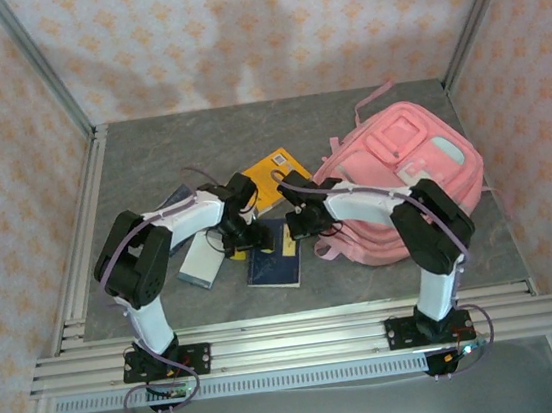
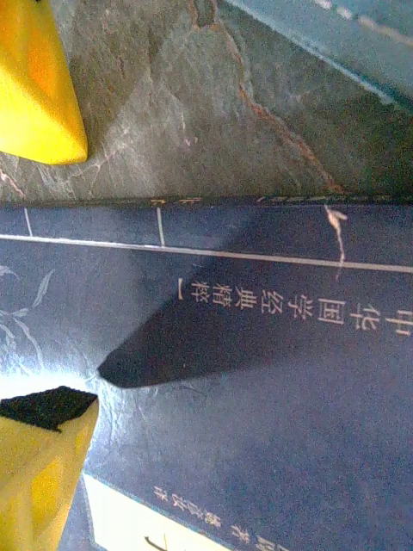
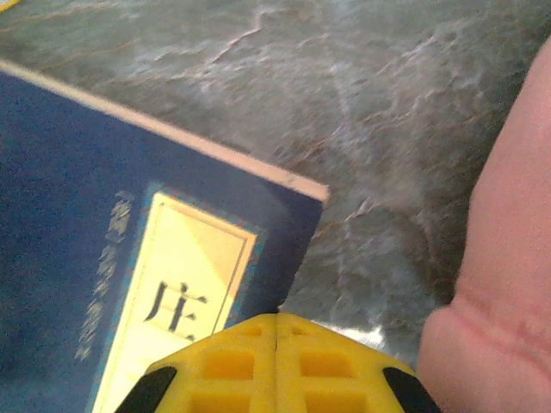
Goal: Pack books, pencil case, and school supplies into a backpack
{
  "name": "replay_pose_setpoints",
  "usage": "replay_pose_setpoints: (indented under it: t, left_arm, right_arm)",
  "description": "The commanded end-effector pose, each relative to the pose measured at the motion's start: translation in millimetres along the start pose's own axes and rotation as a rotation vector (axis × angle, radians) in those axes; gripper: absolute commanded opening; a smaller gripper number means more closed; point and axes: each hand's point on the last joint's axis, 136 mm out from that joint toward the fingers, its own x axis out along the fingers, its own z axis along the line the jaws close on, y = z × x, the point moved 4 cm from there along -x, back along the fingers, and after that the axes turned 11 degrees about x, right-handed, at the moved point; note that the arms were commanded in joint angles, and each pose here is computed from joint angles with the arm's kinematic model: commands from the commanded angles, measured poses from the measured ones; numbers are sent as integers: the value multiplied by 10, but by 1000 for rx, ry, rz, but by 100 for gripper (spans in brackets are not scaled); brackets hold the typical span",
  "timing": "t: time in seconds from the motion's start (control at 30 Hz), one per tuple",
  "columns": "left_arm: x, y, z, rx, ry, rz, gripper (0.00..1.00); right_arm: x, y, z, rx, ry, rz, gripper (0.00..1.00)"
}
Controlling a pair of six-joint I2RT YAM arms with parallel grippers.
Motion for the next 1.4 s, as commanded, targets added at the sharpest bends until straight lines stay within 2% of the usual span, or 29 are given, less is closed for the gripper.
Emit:
replay_pose_setpoints:
  t: [0.0, 0.13, 0.27, 0.33, 0.4, 0.5, 0.63, 0.77, 0.9, 1.03, 1.37]
  left_arm:
    - [-27, 20, -12, -17, 6, -25, 71]
    - [18, -36, -50, -16, 39, -40, 71]
    - [86, -71, -61, -15, 52, -27, 71]
    - [112, -68, -50, -13, 50, -19, 71]
    - [128, -61, -44, -11, 50, -14, 71]
    - [141, -60, -78, -11, 82, -15, 71]
    - [110, -100, -256, -3, 212, -38, 71]
    - [-21, -153, -453, 9, 345, -80, 70]
    - [-223, -142, -630, 52, 465, -125, 60]
    - [-379, -98, -646, 63, 498, -164, 50]
    - [-632, -55, -611, 25, 619, -265, 36]
  right_arm:
    - [-357, 182, 105, 1, -127, 44, 7]
    - [-319, 394, 131, 55, -188, 164, 18]
    - [-119, 447, 33, 106, -132, 188, 26]
    - [-1, 452, -21, 124, -87, 199, 27]
    - [109, 451, -78, 137, -41, 201, 26]
    - [265, 475, -56, 149, -52, 230, 23]
    - [449, 547, -67, 156, -33, 286, 13]
    - [523, 613, -120, 164, -32, 296, 8]
    - [557, 673, -147, 162, -39, 313, 6]
    - [526, 676, -168, 160, -42, 303, 5]
    - [442, 664, -168, 138, -51, 296, 5]
